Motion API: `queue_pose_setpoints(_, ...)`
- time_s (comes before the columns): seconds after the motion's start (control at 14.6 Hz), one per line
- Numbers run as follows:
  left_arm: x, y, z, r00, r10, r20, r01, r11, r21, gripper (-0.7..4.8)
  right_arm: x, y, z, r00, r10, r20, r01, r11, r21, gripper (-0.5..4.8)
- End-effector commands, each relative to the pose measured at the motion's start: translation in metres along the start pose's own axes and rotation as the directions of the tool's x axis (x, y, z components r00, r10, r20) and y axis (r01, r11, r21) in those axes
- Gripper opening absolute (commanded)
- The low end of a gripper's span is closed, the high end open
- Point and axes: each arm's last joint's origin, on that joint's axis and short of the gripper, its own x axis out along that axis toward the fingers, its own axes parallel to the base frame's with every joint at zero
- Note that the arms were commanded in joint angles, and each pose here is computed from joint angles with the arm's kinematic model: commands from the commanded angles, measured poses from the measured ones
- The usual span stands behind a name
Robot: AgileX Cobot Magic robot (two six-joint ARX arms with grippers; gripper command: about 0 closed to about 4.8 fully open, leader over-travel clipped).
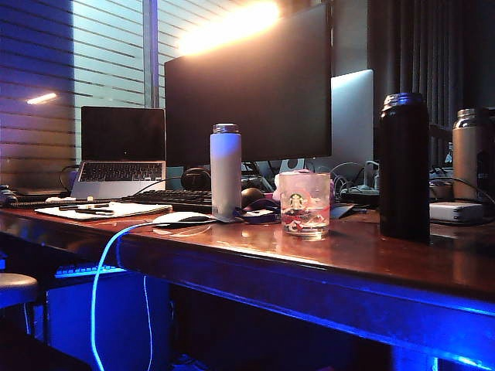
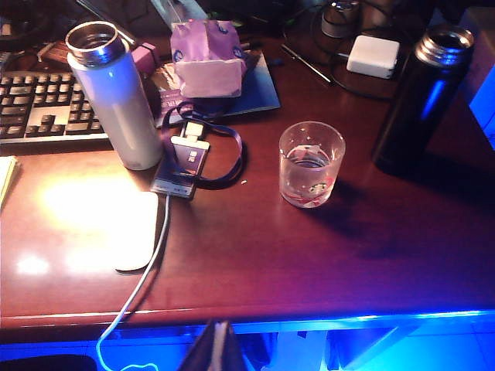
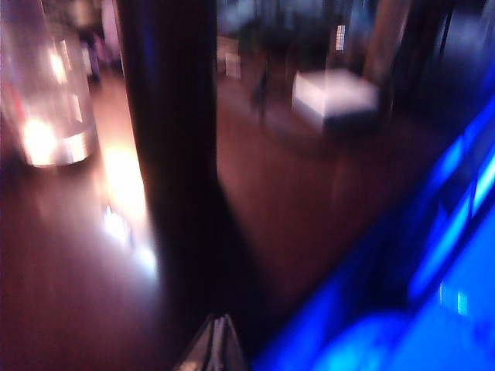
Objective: Pick up the black thermos, pour a little water from inside into the glass cup, then place the black thermos back on the table.
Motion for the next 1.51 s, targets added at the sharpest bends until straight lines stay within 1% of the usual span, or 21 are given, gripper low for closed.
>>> queue_pose_setpoints(0.07, -0.0012, -0.0001, 0.0016, 1.0, -0.001, 0.015, 0.001, 1.0, 0.007, -0.02, -0.0052, -0.0044, -0.0079, 0.998, -0.037, -0.054, 0.037, 0.999, 0.008, -0.01)
queue_pose_setpoints(0.21, -0.0012, -0.0001, 0.0017, 1.0, -0.001, 0.016, 0.0, 1.0, 0.007, -0.02, -0.0096, -0.0094, -0.0099, 0.995, -0.082, -0.058, 0.083, 0.996, 0.016, -0.01)
queue_pose_setpoints(0.41, -0.0012, -0.0001, 0.0017, 1.0, -0.001, 0.015, 0.001, 1.0, 0.007, -0.02, -0.0143, -0.0122, -0.0062, 0.994, -0.108, 0.002, 0.108, 0.994, 0.028, -0.01)
queue_pose_setpoints(0.48, -0.0012, -0.0001, 0.0017, 1.0, 0.0, 0.016, 0.0, 1.0, 0.007, -0.02, -0.015, -0.0122, -0.005, 0.994, -0.109, 0.019, 0.108, 0.994, 0.03, -0.01)
queue_pose_setpoints(1.23, -0.0012, -0.0001, 0.0017, 1.0, -0.001, 0.016, 0.0, 1.0, 0.007, -0.02, -0.0151, -0.0119, -0.0046, 0.994, -0.103, 0.023, 0.102, 0.994, 0.03, -0.01)
queue_pose_setpoints(1.3, -0.0012, 0.0013, 0.0024, 0.999, 0.04, 0.014, -0.04, 0.999, 0.023, -0.03, -0.0151, -0.0119, -0.0046, 0.994, -0.103, 0.023, 0.102, 0.994, 0.03, -0.01)
queue_pose_setpoints(1.37, -0.0032, 0.0031, 0.003, 0.994, 0.112, 0.006, -0.112, 0.994, -0.008, -0.03, -0.0151, -0.0119, -0.0046, 0.994, -0.103, 0.023, 0.102, 0.994, 0.03, -0.01)
queue_pose_setpoints(1.44, -0.0055, 0.0055, 0.0032, 0.979, 0.202, -0.01, -0.202, 0.979, -0.024, -0.03, -0.0151, -0.0119, -0.0046, 0.994, -0.103, 0.023, 0.102, 0.994, 0.03, -0.01)
queue_pose_setpoints(1.51, -0.0106, 0.0077, 0.0028, 0.96, 0.28, -0.01, -0.28, 0.96, -0.023, -0.03, -0.0151, -0.0119, -0.0046, 0.994, -0.103, 0.023, 0.102, 0.994, 0.03, -0.01)
